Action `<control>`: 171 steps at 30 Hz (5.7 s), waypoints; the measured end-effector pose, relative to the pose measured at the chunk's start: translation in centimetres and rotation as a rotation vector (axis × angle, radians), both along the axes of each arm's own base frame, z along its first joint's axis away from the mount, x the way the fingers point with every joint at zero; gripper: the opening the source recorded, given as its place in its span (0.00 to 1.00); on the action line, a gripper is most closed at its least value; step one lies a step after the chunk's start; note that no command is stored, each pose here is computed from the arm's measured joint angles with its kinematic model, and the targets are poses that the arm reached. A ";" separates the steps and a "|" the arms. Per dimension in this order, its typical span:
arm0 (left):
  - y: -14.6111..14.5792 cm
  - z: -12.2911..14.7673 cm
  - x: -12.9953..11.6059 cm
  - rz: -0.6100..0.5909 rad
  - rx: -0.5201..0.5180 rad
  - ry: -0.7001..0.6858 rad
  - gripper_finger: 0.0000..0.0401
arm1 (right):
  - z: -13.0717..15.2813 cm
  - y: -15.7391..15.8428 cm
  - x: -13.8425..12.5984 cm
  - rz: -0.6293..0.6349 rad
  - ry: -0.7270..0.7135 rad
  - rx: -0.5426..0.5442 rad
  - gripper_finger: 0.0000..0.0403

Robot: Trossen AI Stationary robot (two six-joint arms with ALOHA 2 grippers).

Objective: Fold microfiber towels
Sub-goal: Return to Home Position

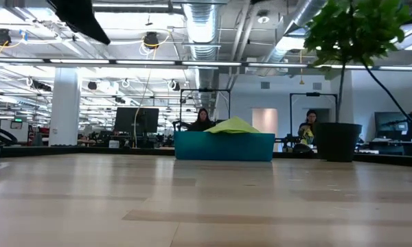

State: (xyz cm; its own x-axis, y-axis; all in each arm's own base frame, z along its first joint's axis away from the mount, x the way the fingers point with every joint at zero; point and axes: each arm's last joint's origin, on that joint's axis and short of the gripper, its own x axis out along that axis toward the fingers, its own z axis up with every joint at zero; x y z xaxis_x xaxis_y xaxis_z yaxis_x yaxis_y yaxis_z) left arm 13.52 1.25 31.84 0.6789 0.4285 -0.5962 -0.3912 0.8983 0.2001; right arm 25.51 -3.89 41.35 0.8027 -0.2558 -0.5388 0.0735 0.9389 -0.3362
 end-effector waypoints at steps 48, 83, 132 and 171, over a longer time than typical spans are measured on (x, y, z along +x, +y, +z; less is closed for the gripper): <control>-0.2 -2.8 -4.6 -0.077 -0.002 -0.252 0.00 | -6.3 -4.1 3.5 0.069 0.318 0.160 0.01; -0.5 -4.6 -6.1 -0.203 0.024 -0.569 0.00 | -13.6 4.1 -7.8 0.203 -0.205 0.270 0.02; -0.7 -14.5 -4.2 -0.292 0.035 -0.594 0.00 | -26.6 3.2 -13.8 0.113 -0.406 0.286 0.02; -0.7 -14.6 -4.2 -0.286 0.035 -0.589 0.00 | -27.4 3.2 -14.0 0.056 -0.344 0.390 0.12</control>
